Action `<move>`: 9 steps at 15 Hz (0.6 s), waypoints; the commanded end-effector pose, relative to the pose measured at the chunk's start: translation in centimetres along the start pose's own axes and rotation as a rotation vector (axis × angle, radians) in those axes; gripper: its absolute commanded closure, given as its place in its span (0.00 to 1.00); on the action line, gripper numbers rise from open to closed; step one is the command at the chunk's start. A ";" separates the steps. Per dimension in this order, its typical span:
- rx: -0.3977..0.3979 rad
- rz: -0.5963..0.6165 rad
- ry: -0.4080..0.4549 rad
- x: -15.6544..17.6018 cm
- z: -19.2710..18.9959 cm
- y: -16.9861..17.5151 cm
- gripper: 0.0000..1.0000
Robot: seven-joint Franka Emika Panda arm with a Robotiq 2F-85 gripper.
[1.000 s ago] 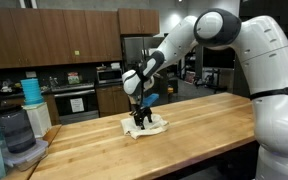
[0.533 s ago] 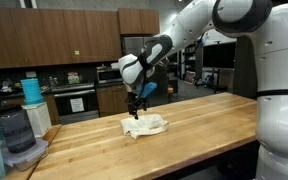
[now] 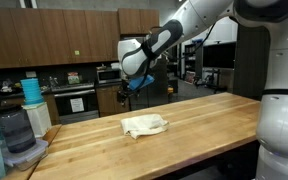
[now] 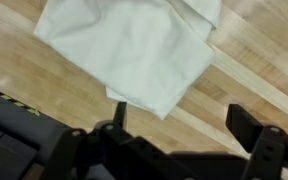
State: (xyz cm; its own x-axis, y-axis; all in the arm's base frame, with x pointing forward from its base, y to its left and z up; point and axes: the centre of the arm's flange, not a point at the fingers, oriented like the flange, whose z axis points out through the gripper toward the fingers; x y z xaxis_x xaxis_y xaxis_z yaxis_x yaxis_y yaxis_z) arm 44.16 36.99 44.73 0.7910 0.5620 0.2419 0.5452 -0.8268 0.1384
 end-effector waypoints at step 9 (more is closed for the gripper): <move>0.006 0.034 0.119 -5.6 -3.5 -4.6 0.00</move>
State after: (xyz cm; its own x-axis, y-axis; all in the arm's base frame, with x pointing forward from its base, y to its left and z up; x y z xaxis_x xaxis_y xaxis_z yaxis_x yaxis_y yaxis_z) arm 39.43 38.47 45.74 0.7729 0.5275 0.3527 0.5248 -0.8438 0.1120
